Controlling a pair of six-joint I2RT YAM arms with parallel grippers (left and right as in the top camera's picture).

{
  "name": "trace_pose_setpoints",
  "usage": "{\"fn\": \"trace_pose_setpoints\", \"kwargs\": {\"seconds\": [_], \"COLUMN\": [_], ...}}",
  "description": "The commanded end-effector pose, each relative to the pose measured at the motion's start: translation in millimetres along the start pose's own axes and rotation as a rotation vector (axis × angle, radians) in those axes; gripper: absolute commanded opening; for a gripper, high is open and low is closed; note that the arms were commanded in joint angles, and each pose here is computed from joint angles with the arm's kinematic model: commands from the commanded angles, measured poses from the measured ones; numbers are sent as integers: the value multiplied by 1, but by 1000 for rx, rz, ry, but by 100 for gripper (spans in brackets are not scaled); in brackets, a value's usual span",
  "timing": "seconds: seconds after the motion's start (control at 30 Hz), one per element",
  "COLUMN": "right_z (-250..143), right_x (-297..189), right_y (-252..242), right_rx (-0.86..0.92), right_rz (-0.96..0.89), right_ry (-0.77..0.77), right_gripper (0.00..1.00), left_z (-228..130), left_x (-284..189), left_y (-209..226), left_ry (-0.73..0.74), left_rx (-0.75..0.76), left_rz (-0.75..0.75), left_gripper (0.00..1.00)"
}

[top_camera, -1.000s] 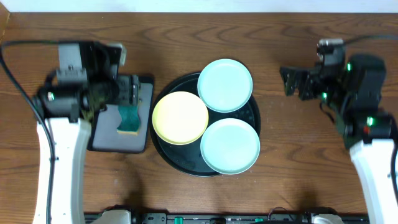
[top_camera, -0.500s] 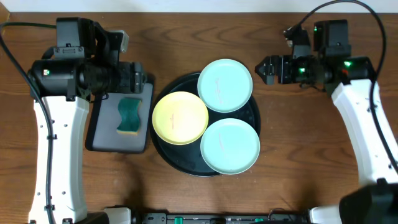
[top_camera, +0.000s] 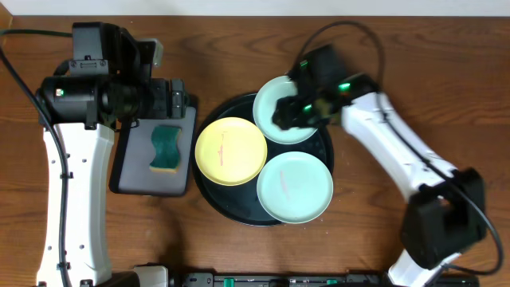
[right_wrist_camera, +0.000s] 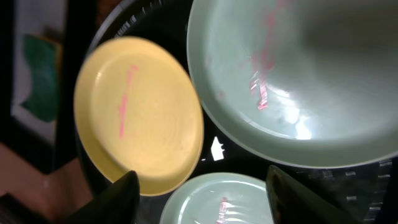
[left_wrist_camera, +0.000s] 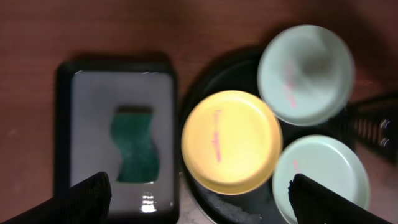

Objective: Clean dirty plates on tray and stack at the side
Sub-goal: 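Reach the right gripper to the yellow plate rim and grasp it, then lower the left gripper onto the green sponge and grasp it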

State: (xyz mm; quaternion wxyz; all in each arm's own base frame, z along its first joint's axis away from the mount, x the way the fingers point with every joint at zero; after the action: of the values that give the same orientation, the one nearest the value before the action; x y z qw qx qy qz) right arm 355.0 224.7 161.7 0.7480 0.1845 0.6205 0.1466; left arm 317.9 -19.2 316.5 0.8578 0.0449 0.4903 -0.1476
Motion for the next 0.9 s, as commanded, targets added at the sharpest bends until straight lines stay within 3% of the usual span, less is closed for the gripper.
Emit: {"fn": "trace_pose_setpoints", "kwargs": {"seconds": [0.0, 0.4, 0.77, 0.87], "right_z": [-2, -33, -37, -37], "right_x": [17, 86, 118, 119], "right_y": [5, 3, -2, -2], "right_rx": [58, 45, 33, 32], "right_rz": [-97, -204, -230, -231], "right_ry": [-44, 68, 72, 72], "right_gripper": [56, 31, 22, 7], "left_z": [-4, -10, -15, -18], "left_x": [1, 30, 66, 76], "left_y": [21, 36, 46, 50], "left_ry": [48, 158, 268, 303], "left_rx": [-116, -166, -177, -177], "left_rz": [157, 215, 213, 227], "left_gripper": [92, 92, 91, 91]}}
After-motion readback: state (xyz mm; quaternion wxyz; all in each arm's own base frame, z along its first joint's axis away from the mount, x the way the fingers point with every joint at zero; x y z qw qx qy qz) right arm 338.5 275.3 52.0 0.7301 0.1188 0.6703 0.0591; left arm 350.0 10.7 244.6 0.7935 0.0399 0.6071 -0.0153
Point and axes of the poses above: each gripper's point midway between its finger pads, its own x axis out along the fingers, its own y axis along the line the jaws close on, z = x × y, the point moved 5 cm from there along -x, back along the fingers, and after that the axes turned 14 degrees about x, right-handed, at the moved point
